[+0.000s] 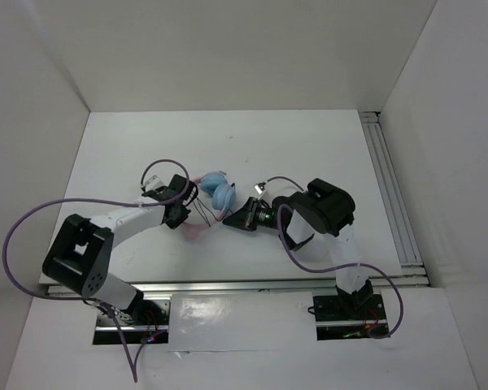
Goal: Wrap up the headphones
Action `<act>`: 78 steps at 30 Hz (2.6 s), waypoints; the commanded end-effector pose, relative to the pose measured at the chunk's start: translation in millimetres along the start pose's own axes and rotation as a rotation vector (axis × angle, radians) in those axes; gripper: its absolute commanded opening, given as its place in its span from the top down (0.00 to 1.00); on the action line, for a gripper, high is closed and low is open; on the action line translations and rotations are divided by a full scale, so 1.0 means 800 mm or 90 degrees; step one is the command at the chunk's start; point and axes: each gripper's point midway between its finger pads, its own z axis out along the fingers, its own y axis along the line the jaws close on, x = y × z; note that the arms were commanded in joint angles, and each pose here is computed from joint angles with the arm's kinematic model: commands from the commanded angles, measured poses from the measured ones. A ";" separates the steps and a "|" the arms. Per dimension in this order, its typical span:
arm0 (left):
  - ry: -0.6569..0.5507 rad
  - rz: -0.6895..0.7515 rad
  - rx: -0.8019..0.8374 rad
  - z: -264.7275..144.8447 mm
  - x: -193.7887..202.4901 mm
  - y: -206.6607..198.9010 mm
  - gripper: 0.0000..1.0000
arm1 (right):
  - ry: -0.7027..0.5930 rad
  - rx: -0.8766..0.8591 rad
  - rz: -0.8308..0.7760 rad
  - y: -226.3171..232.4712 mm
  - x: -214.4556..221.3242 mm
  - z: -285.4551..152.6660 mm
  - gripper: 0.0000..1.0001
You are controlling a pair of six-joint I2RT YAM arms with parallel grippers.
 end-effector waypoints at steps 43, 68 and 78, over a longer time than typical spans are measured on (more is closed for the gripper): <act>0.081 0.205 0.187 -0.005 0.051 -0.194 0.26 | -0.255 0.393 -0.304 0.162 0.004 -0.162 0.00; -0.236 0.163 0.281 -0.325 -0.150 0.033 0.00 | -0.281 0.558 -0.495 0.289 -0.073 -0.260 0.00; -0.247 0.117 0.339 -0.367 -0.141 0.164 0.00 | -0.298 0.565 -0.477 0.293 -0.071 -0.328 0.00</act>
